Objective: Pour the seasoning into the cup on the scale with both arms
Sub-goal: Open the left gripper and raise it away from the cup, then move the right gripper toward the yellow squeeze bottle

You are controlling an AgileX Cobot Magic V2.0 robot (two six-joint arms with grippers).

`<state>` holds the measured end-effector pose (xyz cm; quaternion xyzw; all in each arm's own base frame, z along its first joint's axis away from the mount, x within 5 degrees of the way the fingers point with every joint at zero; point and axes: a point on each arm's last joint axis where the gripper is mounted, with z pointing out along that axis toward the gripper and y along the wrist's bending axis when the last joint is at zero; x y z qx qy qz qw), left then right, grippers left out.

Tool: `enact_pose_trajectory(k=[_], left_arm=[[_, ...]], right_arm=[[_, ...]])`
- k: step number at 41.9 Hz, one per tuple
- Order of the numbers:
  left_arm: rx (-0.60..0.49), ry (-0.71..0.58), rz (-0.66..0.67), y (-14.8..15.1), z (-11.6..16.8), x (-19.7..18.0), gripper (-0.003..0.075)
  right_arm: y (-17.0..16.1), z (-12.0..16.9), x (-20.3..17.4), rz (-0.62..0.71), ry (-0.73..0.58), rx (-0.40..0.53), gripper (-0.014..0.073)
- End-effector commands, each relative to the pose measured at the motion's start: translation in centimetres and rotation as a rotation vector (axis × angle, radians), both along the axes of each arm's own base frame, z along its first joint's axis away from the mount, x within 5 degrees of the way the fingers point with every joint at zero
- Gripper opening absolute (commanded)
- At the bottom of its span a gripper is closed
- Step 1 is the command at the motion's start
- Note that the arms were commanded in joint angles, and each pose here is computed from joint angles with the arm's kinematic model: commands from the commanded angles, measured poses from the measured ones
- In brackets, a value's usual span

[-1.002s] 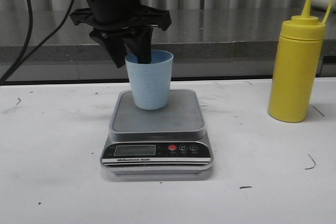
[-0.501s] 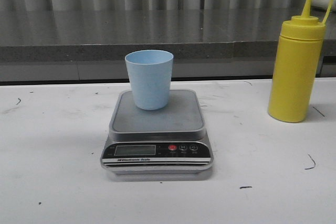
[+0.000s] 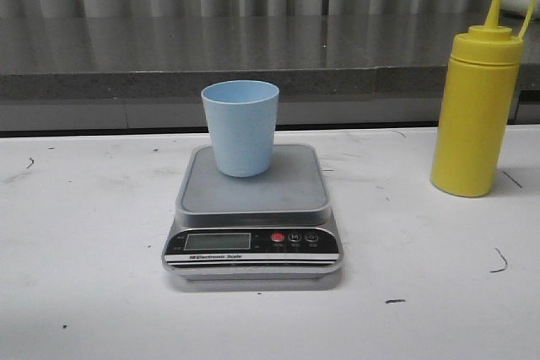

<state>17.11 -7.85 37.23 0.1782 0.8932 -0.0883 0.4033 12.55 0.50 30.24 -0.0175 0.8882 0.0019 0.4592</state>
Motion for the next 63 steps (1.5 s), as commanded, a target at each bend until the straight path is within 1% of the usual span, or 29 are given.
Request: enact_pose_trajectory(k=[1, 9, 16, 30, 36, 44, 46, 51, 52, 59, 63], left_arm=[[-0.060, -0.093, 0.009, 0.7, 1.0, -1.4, 0.0369], [-0.068, -0.093, 0.008, 1.8, -0.8, -4.0, 0.0369], [-0.080, -0.118, 0.008, 2.5, -1.0, -5.3, 0.0369], [-0.082, -0.122, 0.008, 2.5, -1.0, -5.4, 0.0369], [-0.082, -0.122, 0.008, 2.5, -1.0, -5.4, 0.0369], [-0.082, -0.122, 0.008, 2.5, -1.0, -5.4, 0.0369], [-0.082, -0.122, 0.008, 2.5, -1.0, -5.4, 0.0369], [-0.082, -0.122, 0.008, 2.5, -1.0, -5.4, 0.0369], [-0.082, -0.122, 0.008, 2.5, -1.0, -5.4, 0.0368], [-0.082, -0.122, 0.008, 2.5, -1.0, -5.4, 0.0369], [-0.082, -0.122, 0.008, 2.5, -1.0, -5.4, 0.0369]], right_arm=[[-0.1, 1.5, 0.5, 0.000, -0.089, -0.013, 0.0507], [-0.1, 1.5, 0.5, 0.000, -0.089, -0.013, 0.0507], [-0.1, 1.5, 0.5, 0.000, -0.089, -0.013, 0.0507], [-0.1, 1.5, 0.5, 0.000, -0.089, -0.013, 0.0507], [-0.1, 1.8, 0.6, 0.002, -0.127, -0.011, 0.0507], [-0.1, 1.8, 0.6, 0.007, -0.126, -0.019, 0.0513], [-0.1, 1.8, 0.6, 0.017, -0.127, -0.035, 0.0532], [0.2, 1.8, 0.7, 0.038, -0.133, -0.031, 0.0650], [0.3, 1.8, 0.7, 0.043, -0.132, -0.030, 0.0660], [1.0, 1.7, 1.3, 0.091, -0.109, -0.027, 0.0659], [1.6, 2.0, 2.0, 0.125, -0.089, -0.022, 0.0644]])
